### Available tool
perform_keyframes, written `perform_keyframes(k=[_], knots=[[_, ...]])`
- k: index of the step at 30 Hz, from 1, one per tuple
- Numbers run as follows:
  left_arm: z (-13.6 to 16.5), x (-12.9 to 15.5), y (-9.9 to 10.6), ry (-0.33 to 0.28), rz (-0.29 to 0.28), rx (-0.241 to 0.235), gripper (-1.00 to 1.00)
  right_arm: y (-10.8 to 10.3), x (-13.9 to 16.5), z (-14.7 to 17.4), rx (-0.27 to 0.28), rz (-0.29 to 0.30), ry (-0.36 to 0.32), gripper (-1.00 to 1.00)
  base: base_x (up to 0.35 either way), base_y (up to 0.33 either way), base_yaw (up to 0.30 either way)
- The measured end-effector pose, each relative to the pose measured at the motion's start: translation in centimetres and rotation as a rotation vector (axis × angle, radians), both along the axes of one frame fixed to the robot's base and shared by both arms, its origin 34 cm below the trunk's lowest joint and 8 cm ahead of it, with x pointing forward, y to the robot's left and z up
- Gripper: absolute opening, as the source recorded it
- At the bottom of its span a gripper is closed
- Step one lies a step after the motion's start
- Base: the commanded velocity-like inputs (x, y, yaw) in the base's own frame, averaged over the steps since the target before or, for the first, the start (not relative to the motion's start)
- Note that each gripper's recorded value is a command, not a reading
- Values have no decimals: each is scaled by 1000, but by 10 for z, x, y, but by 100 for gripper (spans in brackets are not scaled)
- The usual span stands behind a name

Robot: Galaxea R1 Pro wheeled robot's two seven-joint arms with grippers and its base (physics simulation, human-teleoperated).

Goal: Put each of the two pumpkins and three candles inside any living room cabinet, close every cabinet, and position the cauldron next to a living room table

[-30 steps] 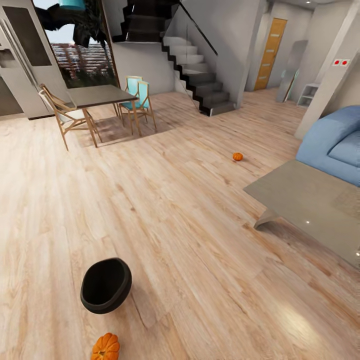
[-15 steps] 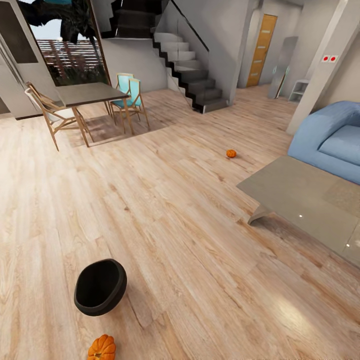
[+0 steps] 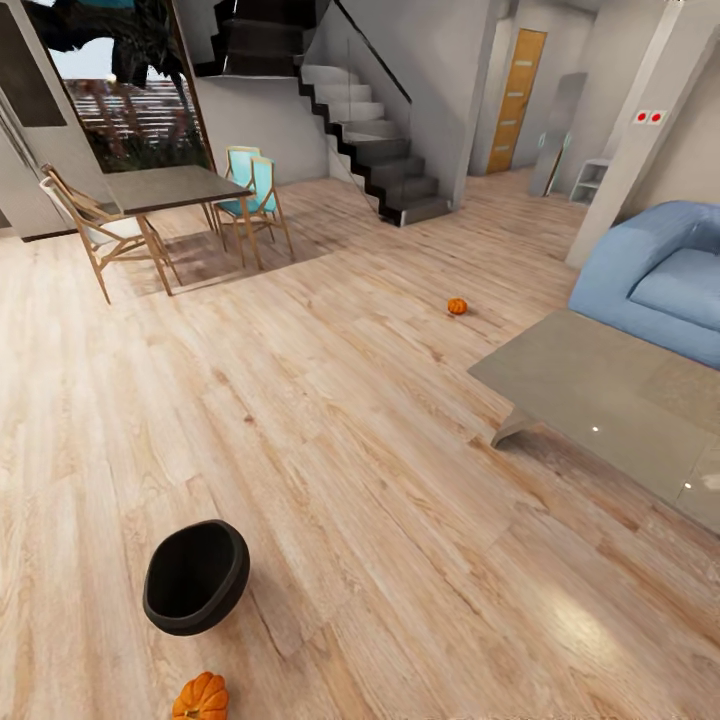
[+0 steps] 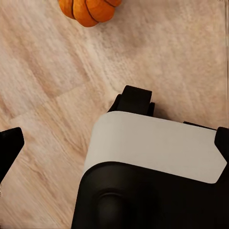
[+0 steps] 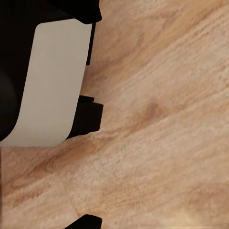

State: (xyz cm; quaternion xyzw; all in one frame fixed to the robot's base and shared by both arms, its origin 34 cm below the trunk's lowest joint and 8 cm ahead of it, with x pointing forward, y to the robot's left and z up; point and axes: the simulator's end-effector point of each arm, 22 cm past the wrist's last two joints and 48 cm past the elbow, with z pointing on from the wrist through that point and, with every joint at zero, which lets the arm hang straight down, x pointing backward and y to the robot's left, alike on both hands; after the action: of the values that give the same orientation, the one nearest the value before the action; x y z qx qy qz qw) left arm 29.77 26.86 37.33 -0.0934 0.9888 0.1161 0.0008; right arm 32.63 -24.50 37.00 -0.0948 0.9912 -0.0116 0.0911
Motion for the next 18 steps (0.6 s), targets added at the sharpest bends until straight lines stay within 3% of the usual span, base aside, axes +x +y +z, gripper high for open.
perform_keyframes(k=[13,18], knots=[[1,1,0,-3,0,0,100,0,1,1,2,0,-3,100,0,0,-280],[1,1,0,-4,0,-1,100,0,2,1,1,0,-5,100,17,0,-87]])
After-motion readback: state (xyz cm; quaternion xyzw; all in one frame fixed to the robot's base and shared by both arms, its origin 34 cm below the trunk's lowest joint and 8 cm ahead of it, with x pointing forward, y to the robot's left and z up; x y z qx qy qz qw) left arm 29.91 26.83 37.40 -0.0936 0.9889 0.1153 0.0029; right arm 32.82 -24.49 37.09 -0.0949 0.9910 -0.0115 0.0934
